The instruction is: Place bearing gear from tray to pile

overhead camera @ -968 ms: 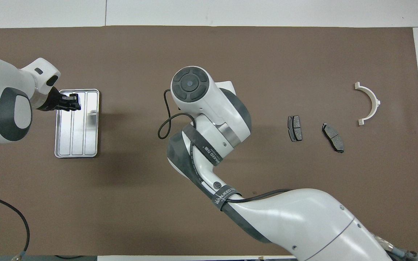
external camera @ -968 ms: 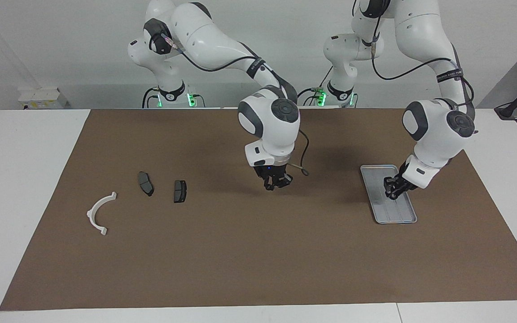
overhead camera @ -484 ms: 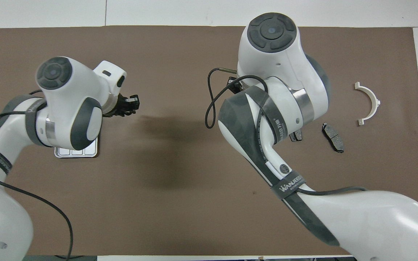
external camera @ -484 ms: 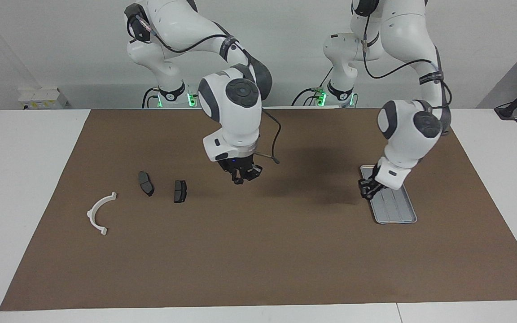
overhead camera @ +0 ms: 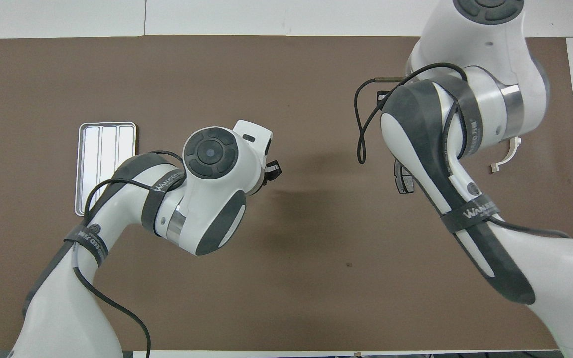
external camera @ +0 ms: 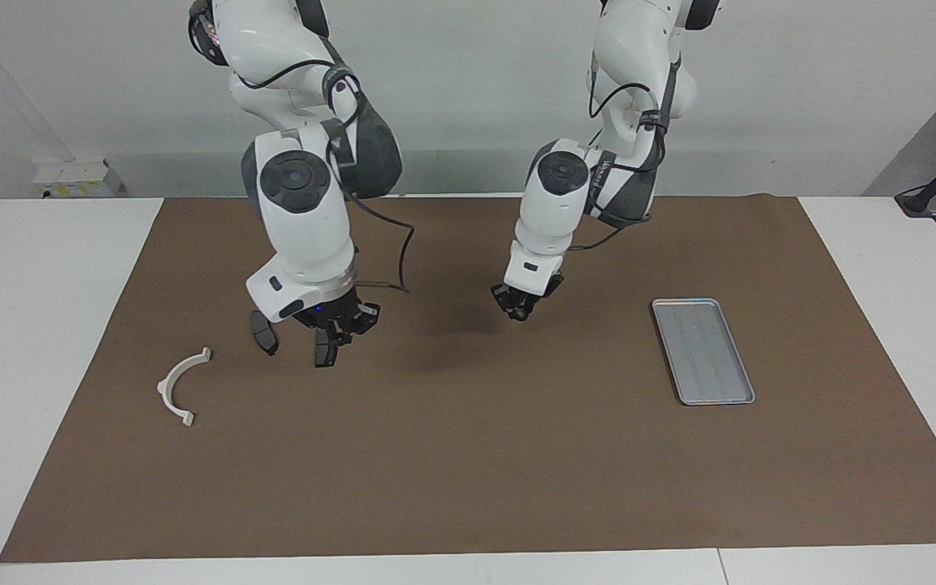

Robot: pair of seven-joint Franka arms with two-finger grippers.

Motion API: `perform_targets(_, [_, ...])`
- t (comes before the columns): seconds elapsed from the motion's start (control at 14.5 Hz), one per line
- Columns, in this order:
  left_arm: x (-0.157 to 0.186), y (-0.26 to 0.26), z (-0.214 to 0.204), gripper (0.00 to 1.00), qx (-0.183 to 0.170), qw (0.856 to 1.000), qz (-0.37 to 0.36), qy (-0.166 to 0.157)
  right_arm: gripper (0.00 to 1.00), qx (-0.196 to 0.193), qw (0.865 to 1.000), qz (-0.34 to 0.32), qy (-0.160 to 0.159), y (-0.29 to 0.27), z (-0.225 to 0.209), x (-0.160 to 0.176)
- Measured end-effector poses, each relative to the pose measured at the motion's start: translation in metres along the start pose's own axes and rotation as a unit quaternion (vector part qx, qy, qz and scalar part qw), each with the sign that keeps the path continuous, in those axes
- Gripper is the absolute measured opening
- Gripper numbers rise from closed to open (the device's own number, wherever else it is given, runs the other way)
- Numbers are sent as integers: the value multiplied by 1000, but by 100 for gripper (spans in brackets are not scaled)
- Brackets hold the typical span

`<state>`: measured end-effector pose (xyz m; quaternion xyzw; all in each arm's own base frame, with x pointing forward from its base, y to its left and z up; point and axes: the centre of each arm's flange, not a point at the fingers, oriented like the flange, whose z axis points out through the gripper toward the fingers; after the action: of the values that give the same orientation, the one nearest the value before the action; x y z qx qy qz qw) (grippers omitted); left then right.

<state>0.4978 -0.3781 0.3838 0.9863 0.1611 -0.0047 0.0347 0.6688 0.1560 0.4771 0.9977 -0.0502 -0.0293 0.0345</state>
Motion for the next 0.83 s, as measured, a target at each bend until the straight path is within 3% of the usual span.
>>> perform_targets(0.21, [-24,16,2,34,4,1000,-3,6,24,4,999,-36,3,39,13,14])
perform_targets(0.48, [-25,10,17,34,8,1000,-5,10,24,9,996,-81,22,83,52,23])
perform_targets(0.83, [-25,1,47,34,9,1000,-7,23,24,13,996,-85,39,122,95,25])
